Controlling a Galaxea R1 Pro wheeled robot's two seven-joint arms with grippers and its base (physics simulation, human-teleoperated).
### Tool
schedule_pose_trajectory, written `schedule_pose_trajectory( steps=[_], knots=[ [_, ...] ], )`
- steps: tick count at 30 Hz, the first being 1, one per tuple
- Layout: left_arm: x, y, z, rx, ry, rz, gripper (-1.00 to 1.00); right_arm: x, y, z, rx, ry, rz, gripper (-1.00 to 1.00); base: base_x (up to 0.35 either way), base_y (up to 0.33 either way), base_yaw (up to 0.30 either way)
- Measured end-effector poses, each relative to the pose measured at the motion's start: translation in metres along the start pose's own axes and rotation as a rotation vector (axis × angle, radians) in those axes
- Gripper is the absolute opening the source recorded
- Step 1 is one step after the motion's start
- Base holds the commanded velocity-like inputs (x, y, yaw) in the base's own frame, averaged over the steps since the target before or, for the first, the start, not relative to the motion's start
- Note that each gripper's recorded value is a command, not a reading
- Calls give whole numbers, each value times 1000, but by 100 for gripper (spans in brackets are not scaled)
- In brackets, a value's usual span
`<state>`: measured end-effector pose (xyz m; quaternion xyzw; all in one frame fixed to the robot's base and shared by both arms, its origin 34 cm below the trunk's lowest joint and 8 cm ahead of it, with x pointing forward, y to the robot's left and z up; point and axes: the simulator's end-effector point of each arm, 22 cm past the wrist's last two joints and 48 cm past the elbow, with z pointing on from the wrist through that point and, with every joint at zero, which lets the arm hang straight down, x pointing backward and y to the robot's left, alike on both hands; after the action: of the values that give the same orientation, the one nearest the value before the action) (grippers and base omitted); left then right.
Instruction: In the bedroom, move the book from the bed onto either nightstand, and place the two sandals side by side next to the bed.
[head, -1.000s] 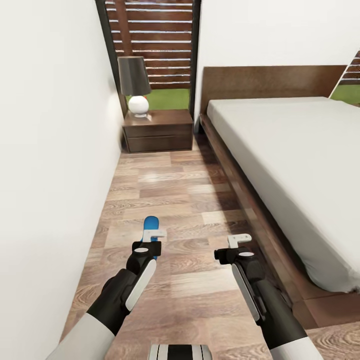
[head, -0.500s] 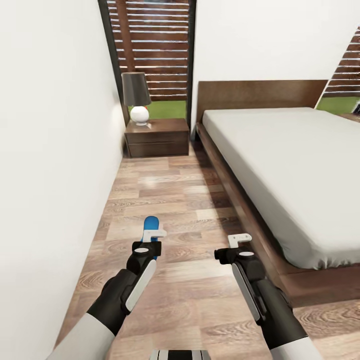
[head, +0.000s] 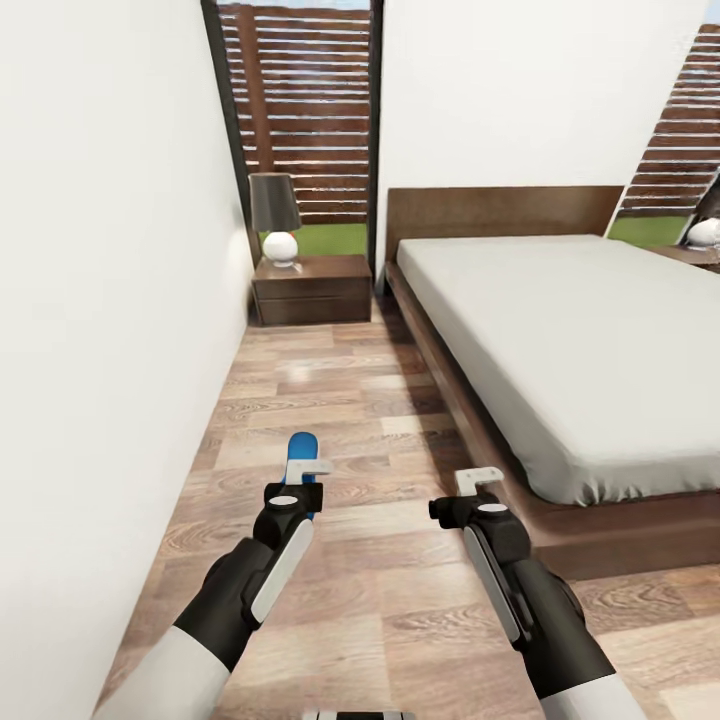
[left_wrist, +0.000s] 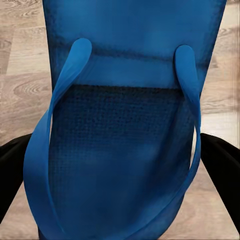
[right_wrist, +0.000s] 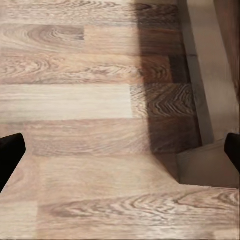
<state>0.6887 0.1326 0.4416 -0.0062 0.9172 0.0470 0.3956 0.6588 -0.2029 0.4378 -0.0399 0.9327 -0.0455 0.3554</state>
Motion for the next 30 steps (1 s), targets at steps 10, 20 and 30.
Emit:
schedule_pose_trajectory(
  steps=[10, 20, 30],
  knots=[
    [-21, 4, -16, -7, -43, -2, -100, -18, -3, -17, 5, -41, 2, 100, -300, -109, 0],
    [-42, 6, -34, -9, -86, -6, -100, -36, -6, -35, 9, -83, 5, 100, -66, -30, -185],
    [-61, 9, -52, -10, -128, -12, -100, -53, -10, -53, 15, -124, 8, 100, -1, -1, -283]
  ],
)
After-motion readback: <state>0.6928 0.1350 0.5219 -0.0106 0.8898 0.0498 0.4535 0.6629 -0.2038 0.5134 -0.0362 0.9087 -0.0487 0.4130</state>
